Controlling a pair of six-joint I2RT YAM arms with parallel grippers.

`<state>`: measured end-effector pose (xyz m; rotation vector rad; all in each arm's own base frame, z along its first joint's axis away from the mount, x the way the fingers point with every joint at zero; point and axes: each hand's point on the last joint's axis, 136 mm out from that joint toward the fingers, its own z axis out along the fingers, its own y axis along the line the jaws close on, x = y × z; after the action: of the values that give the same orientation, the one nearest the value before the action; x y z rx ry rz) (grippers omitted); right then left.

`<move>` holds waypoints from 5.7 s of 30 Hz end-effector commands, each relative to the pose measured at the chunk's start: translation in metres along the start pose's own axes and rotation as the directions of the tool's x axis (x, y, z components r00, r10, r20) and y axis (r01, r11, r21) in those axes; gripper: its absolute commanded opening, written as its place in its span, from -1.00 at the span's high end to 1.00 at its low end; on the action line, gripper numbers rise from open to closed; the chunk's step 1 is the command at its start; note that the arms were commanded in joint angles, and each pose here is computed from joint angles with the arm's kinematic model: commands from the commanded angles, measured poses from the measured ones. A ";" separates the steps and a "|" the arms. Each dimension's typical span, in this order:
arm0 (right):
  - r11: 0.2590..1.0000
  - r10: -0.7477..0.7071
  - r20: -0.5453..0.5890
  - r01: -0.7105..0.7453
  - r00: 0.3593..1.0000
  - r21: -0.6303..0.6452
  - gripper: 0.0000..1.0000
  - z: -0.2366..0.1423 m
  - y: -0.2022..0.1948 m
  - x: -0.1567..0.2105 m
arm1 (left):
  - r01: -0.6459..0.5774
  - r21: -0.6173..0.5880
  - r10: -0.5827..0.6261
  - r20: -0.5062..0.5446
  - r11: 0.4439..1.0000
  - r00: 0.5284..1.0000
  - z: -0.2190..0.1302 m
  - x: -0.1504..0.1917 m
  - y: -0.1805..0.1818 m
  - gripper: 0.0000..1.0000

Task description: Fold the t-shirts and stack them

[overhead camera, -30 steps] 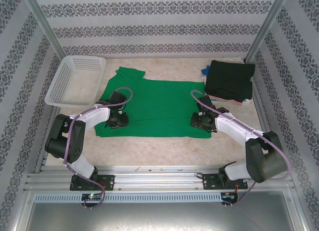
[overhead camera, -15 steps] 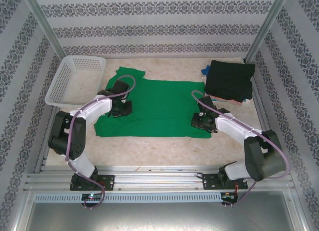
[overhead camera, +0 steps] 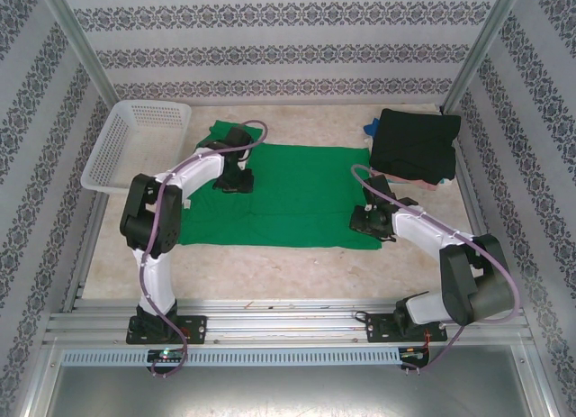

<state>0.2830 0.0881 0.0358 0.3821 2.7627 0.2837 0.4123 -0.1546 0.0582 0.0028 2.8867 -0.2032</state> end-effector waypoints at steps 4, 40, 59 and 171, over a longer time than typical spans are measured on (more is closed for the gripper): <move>1.000 -0.011 0.015 0.011 1.000 -0.014 0.34 -0.009 -0.002 -0.001 | -0.061 -0.063 0.060 -0.026 0.996 0.998 -0.006 0.000 0.005 0.04; 0.974 0.118 -0.033 -0.110 0.992 0.196 0.26 -0.018 -0.038 0.063 | 0.312 -0.111 -0.320 -0.066 0.944 0.945 -0.009 0.135 0.131 -0.03; 0.978 -0.006 -0.112 0.029 0.994 0.209 0.27 0.021 0.010 0.029 | 0.334 -0.049 -0.337 -0.067 0.941 0.939 -0.011 0.150 0.122 -0.03; 0.987 -0.159 0.132 0.162 0.978 -0.013 1.00 0.001 0.047 -0.132 | 0.114 0.169 -0.173 0.394 0.979 0.903 -0.108 -0.027 0.057 1.00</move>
<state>0.4138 0.1022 0.0725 0.1760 2.7269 0.2610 0.4263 -0.0820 0.1504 -0.1992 2.5060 -0.3668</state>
